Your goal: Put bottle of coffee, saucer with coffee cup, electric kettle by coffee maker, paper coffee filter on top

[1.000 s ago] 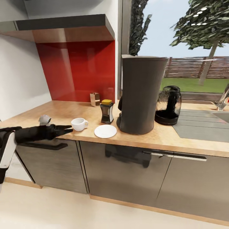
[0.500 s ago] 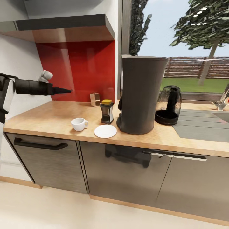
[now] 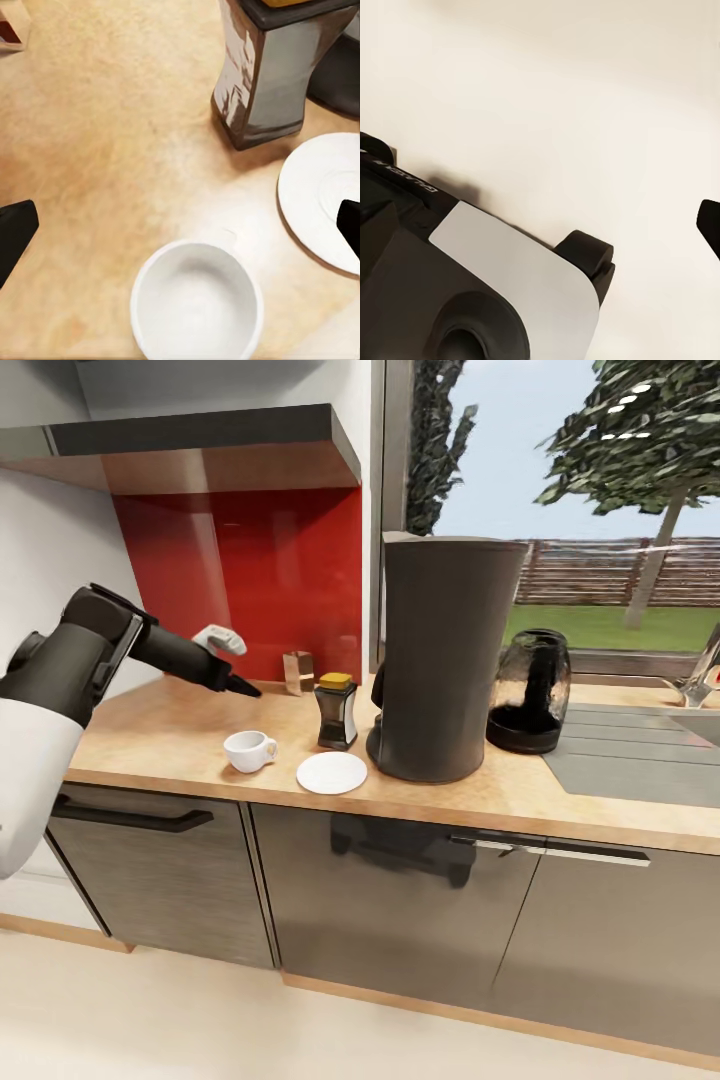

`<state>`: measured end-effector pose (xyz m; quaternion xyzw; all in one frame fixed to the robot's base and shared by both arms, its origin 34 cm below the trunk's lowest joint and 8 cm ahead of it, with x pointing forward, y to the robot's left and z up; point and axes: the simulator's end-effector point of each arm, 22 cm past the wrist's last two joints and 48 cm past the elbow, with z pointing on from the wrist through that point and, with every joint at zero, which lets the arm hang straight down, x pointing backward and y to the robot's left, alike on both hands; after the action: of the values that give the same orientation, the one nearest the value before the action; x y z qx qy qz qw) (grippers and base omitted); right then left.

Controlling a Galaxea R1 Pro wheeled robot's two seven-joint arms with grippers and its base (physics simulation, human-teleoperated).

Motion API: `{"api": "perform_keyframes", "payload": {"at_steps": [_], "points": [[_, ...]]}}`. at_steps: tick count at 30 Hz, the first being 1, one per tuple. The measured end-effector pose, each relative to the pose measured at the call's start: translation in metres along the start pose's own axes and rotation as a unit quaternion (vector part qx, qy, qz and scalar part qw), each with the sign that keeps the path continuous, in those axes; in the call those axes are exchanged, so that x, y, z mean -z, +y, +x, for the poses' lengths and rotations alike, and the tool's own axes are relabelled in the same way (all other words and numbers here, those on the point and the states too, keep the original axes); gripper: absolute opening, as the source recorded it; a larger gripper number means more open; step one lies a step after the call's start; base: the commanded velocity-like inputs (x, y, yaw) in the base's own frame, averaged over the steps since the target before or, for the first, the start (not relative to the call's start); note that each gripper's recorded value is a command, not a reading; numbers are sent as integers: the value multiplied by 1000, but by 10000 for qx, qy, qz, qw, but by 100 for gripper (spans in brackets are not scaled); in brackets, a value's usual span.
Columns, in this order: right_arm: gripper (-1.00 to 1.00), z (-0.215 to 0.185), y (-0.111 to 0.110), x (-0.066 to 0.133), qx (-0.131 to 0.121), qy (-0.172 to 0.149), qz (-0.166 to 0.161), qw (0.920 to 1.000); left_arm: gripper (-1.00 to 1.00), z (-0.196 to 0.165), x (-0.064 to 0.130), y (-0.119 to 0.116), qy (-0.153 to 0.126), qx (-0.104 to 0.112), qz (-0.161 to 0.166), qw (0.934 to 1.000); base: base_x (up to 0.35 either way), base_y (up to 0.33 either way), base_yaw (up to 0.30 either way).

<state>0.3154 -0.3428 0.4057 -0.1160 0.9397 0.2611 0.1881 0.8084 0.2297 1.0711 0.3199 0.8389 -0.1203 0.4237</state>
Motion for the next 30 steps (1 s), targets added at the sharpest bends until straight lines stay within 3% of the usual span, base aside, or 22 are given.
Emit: {"api": "perform_keyframes", "payload": {"at_steps": [8, 17, 21, 26, 30], "points": [[100, 0, 0, 0, 0, 0, 0, 10000, 100, 6, -3, 2, 115, -32, -50, 9999, 0, 0, 0], [100, 0, 0, 0, 0, 0, 0, 10000, 100, 18, 9, 22, 166, 49, -221, 9996, 0, 0, 0], [100, 0, 0, 0, 0, 0, 0, 10000, 100, 35, 8, 30, 445, -28, -361, 9984, 0, 0, 0], [100, 0, 0, 0, 0, 0, 0, 10000, 100, 58, -6, 27, 949, -291, -462, 9940, 0, 0, 0], [100, 0, 0, 0, 0, 0, 0, 10000, 100, 66, -9, 29, 1093, -323, -492, 9923, 0, 0, 0]]}}
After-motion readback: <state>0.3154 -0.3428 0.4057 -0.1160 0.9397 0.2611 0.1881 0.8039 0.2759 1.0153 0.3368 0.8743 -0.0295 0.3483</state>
